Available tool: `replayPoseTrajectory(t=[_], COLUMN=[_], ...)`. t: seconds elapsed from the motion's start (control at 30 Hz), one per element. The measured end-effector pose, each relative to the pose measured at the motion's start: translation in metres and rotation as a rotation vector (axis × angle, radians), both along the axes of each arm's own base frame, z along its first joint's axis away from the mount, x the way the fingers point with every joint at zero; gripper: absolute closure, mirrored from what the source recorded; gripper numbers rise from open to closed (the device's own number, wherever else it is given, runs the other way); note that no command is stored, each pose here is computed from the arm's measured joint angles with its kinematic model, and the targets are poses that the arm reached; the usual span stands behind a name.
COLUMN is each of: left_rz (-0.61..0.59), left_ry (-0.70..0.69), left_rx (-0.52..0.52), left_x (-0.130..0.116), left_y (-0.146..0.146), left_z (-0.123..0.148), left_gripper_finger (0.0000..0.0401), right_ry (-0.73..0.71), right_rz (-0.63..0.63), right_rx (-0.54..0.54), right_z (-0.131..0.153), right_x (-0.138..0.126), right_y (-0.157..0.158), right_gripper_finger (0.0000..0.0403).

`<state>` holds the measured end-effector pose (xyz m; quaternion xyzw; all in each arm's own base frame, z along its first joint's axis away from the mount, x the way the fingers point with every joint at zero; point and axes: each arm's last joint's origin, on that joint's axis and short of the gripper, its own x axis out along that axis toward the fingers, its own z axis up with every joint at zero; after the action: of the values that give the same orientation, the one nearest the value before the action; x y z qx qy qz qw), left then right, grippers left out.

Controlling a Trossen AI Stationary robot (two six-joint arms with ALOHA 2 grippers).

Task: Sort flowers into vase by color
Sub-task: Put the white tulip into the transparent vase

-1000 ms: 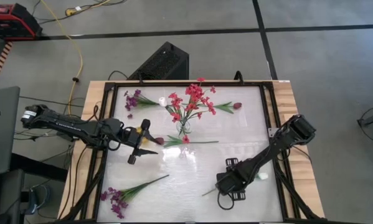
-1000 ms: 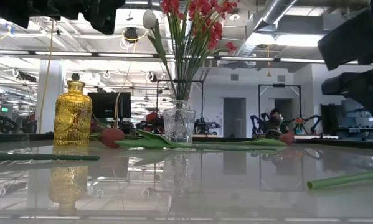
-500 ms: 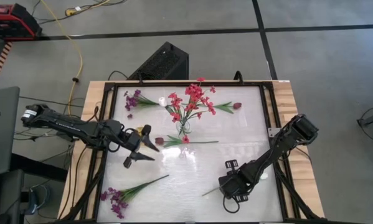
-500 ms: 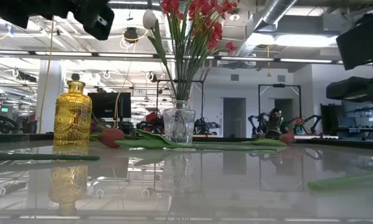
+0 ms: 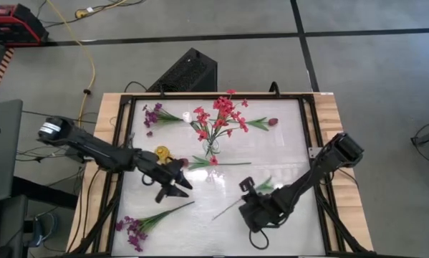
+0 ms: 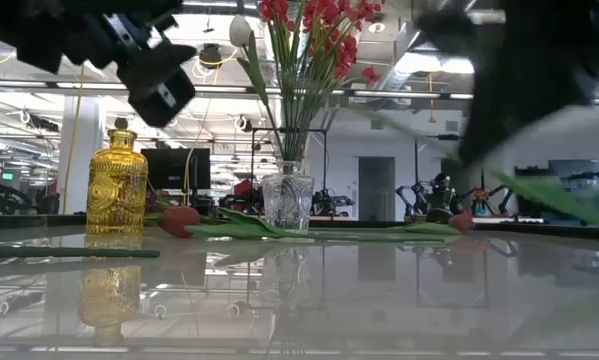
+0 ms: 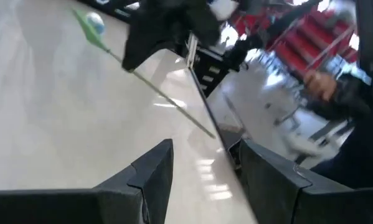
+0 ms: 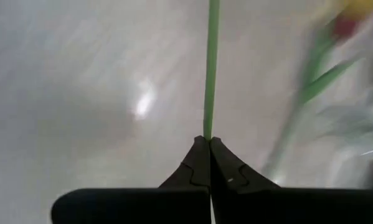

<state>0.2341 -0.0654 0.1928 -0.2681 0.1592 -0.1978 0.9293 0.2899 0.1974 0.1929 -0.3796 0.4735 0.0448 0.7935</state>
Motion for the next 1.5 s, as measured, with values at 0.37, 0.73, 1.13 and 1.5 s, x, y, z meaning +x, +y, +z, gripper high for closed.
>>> replayPoseTrajectory(t=[0.37, 0.73, 1.13, 1.5], left_rz=[0.113, 0.058, 0.108, 0.113], left_ry=[0.184, 0.224, 0.287, 0.267], left_rx=[-0.410, -0.455, -0.423, -0.386], left_x=[0.038, 0.082, 0.083, 0.083], left_y=[-0.002, -0.014, -0.010, -0.009], left_z=[-0.034, -0.040, -0.047, -0.047], left_gripper_finger=[0.0228, 0.0228, 0.0267, 0.0367], right_ry=[-0.152, -0.097, -0.122, -0.136], right_rz=[0.288, 0.298, 0.287, 0.264], right_rx=[-0.442, -0.620, -0.620, -0.608], right_z=[0.014, -0.005, -0.005, -0.004], right_x=[0.031, 0.052, 0.054, 0.059], right_y=[0.003, -0.010, -0.009, -0.015], right_gripper_finger=[0.0387, 0.0386, 0.0385, 0.0385])
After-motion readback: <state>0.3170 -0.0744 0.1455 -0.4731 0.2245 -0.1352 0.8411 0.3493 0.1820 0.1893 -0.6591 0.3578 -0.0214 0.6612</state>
